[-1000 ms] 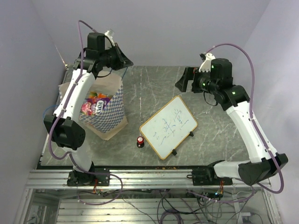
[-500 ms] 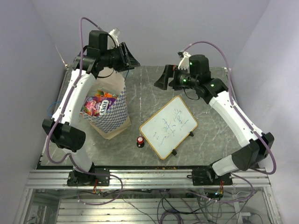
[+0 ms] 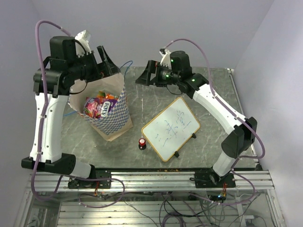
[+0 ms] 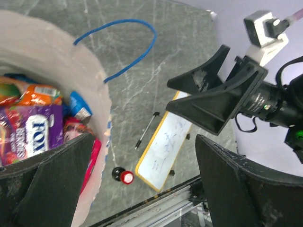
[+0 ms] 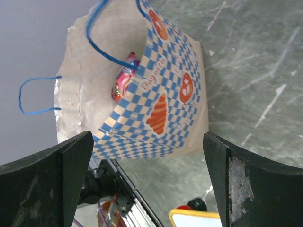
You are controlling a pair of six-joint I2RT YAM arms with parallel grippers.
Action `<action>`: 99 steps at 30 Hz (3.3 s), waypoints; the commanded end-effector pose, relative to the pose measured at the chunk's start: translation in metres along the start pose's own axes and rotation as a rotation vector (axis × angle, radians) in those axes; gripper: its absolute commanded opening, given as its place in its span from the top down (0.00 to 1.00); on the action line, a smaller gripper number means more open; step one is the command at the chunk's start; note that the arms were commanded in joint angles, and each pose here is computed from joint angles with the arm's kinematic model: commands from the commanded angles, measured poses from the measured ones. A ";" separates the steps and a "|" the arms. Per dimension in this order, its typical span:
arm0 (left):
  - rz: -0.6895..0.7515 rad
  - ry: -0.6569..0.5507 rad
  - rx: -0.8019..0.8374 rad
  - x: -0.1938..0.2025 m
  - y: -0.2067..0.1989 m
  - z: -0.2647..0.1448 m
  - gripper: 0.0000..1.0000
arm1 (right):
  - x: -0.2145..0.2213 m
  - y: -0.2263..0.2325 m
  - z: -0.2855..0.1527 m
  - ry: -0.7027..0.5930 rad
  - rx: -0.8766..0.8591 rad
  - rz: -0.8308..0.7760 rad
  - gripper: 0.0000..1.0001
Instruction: Take the snacks out of the paper bag
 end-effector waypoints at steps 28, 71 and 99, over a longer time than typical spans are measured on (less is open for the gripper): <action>-0.232 -0.031 -0.790 0.112 0.074 -0.152 0.04 | -0.031 0.068 0.111 -0.176 -0.141 0.096 0.49; -0.276 -0.001 -0.778 0.071 0.081 -0.101 0.02 | -0.085 0.023 -0.015 -0.330 0.061 -0.059 1.00; -0.759 -0.036 -1.003 0.125 0.140 -0.077 0.19 | -0.071 0.027 -0.012 -0.252 0.006 -0.086 1.00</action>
Point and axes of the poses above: each gripper's point midway between its finger pads, its own z axis out along the fingers, its own y axis along the line the jaws close on, x = y × z, the point moved 3 cm from there along -z, back along the fingers, and after that the axes turned 15 degrees about z, right-handed, at the moved point
